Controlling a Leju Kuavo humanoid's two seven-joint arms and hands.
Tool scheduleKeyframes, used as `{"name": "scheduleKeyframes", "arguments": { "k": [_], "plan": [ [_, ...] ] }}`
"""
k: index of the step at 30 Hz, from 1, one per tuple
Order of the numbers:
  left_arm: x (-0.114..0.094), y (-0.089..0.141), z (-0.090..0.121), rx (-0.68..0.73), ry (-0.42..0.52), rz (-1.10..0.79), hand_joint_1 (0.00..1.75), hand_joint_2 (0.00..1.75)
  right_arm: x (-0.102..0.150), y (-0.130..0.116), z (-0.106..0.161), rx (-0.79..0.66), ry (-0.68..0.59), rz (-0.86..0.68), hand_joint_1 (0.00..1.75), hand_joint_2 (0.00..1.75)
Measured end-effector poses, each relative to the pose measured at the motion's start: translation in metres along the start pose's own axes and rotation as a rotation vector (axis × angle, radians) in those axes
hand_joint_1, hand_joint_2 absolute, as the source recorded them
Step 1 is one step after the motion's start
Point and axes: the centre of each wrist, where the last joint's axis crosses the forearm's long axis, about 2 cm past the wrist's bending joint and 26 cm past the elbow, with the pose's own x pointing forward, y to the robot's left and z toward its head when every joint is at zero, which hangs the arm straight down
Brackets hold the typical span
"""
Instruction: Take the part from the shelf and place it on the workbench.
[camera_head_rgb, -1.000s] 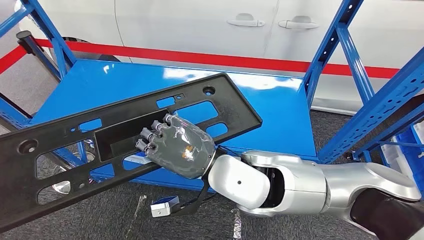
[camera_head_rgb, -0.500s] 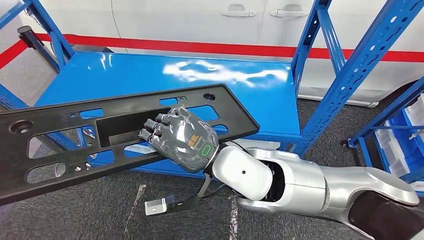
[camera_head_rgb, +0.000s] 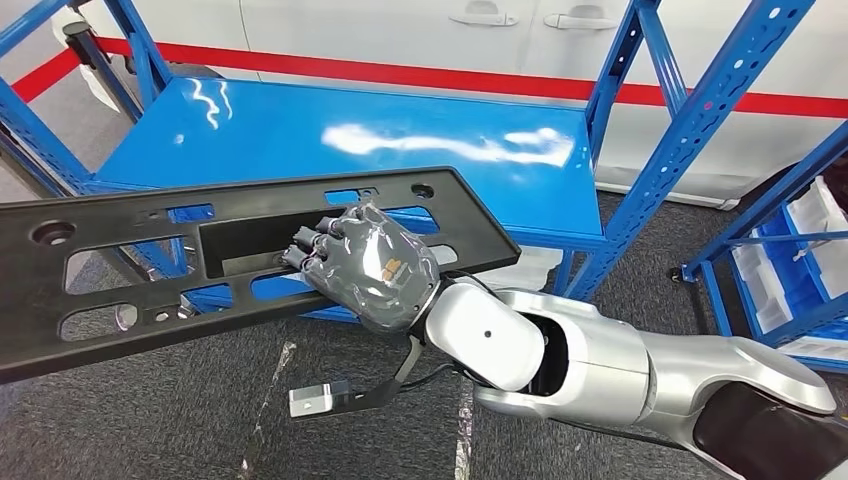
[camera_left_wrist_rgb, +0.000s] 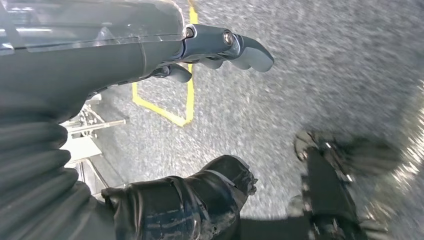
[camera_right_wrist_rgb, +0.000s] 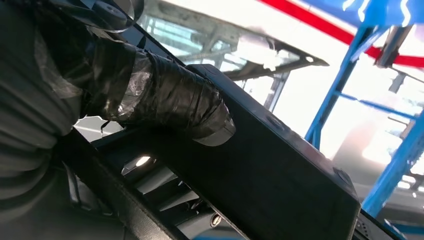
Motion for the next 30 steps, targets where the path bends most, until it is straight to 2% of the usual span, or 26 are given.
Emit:
{"name": "scheduleKeyframes", "arguments": {
  "k": [13, 30],
  "plan": [
    [-0.011, -0.003, 0.001, -0.007, 0.02, 0.004, 0.0, 1.75, -0.003, 0.006, -0.001, 0.0, 0.014, 0.006, 1.75, 1.75],
    [-0.012, -0.003, 0.001, -0.014, 0.025, 0.01, 0.0, 1.75, -0.008, 0.014, -0.001, 0.019, 0.024, 0.007, 1.75, 1.75]
  ]
}}
